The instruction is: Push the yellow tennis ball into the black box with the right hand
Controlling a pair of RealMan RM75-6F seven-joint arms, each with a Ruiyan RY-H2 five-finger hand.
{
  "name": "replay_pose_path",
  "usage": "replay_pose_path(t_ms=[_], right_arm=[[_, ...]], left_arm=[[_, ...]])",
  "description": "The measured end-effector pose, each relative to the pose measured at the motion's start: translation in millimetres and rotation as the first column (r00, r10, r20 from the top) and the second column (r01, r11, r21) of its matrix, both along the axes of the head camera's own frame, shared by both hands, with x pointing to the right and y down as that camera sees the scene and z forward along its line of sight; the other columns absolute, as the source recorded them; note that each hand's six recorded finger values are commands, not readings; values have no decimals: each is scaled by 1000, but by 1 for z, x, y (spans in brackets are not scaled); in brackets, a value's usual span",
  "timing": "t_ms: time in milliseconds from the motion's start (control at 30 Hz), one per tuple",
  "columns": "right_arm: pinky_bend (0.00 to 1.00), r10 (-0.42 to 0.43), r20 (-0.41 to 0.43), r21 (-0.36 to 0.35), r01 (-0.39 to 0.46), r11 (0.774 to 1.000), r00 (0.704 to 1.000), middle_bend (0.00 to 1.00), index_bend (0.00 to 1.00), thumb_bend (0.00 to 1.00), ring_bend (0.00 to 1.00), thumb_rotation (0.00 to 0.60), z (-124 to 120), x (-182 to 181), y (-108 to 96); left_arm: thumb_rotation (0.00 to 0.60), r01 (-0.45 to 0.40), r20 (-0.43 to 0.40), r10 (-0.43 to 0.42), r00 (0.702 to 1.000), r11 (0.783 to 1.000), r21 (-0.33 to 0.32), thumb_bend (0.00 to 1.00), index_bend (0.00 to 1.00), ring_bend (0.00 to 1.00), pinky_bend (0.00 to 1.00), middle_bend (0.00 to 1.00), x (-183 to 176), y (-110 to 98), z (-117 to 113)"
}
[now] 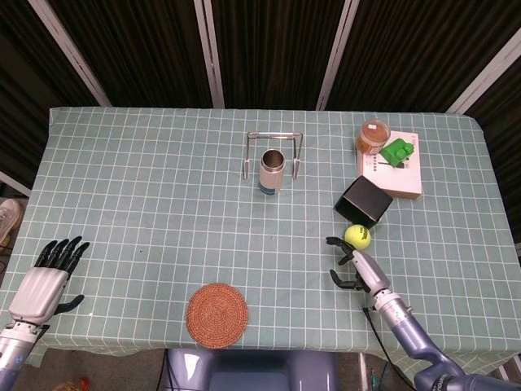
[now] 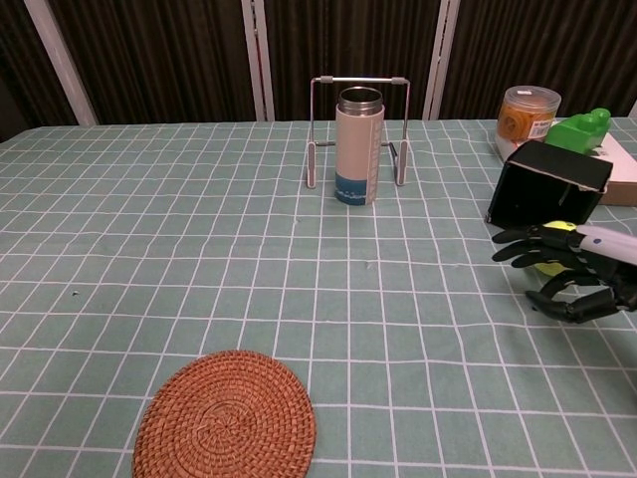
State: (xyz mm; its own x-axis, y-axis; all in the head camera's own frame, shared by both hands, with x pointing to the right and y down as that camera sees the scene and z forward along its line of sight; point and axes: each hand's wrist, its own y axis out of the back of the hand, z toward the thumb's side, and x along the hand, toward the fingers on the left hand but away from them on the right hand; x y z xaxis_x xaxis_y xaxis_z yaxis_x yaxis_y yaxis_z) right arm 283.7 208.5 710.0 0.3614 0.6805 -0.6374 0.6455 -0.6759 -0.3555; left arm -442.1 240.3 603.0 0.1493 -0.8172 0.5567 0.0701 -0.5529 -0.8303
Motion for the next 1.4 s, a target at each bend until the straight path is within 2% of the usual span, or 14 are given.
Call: replay_pose_path(t_ms=[267,500,667,900,1033,1267,1400], right_arm=[[365,-33,-47,8,33,999,998,177,120,515,188,600,2,10,-4],[364,-94,-113,22,97,995,989,177,120,515,200,600,6,16,-11],[317,-143,-163,25,149,989,976,177,120,515,205,600,8,23,-18],[250,-218,-228,38,233,972,949,177,120,515,206,600,6,29,-23],[232,-262,-279,59,289,955,924,177,120,514,206,600,2,32,-26],[154,-303,-330,63,342,938,894,177,120,515,203,600,-2,36,-31],[82,-334,-355,71,381,922,873,177,120,514,121,600,-2,34,-32]], left_arm=[[600,-4,3,4,1000,1000,-6,160,0,0,0,0,2,0,2],[600,-9,2,9,1000,1000,-2,160,0,0,0,0,4,-2,2],[600,-16,3,16,1000,1000,-9,160,0,0,0,0,7,-3,5],[600,-29,7,29,1000,999,-15,161,0,0,0,0,12,-5,8],[600,-32,9,32,999,999,-19,161,0,0,0,0,14,-5,10],[600,-29,13,30,999,999,-20,160,0,0,0,0,14,-6,11],[600,-31,13,31,999,999,-20,160,0,0,0,0,15,-6,11]])
